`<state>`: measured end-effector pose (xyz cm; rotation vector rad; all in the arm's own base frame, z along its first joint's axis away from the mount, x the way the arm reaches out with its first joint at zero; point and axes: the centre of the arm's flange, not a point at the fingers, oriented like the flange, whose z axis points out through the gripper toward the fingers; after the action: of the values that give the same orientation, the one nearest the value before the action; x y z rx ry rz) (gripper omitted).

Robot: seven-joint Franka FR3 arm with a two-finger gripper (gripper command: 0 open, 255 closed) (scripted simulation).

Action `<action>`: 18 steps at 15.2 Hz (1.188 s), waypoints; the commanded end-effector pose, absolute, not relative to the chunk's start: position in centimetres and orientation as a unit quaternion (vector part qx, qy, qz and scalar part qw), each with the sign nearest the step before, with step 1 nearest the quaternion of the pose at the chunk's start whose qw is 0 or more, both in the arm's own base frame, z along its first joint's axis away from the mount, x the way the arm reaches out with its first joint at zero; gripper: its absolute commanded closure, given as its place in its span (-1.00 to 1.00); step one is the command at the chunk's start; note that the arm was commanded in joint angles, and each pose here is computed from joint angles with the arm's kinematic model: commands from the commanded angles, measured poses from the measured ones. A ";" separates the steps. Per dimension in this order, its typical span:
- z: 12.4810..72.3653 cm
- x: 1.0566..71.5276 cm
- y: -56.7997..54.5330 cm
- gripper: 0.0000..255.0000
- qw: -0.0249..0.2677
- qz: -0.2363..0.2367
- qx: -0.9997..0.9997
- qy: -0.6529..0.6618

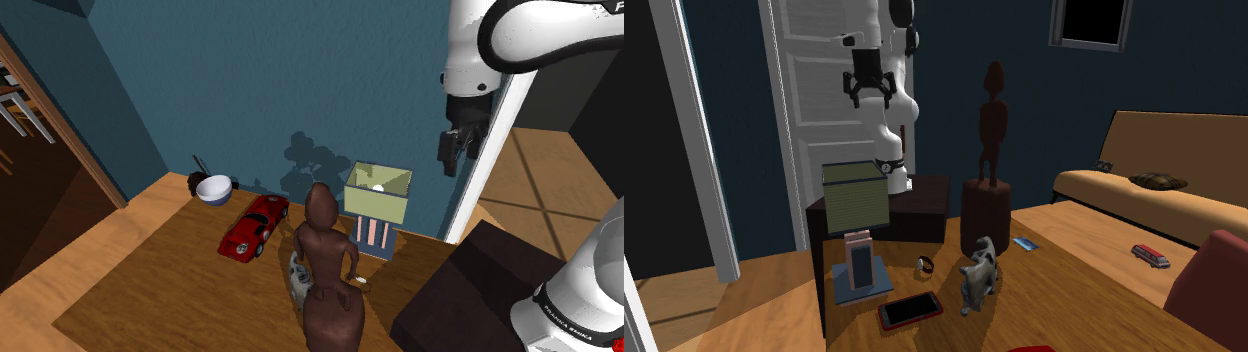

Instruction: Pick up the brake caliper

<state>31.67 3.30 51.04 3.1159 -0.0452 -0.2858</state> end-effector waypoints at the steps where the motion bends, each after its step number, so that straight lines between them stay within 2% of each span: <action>1: 49.3 32.8 4.9 -1.00 0.006 -0.090 0.996 -0.017; 18: 35.3 42.3 19.6 -1.00 0.007 -0.085 0.996 -0.036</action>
<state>41.73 18.99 36.17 3.1138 -0.1088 -0.2694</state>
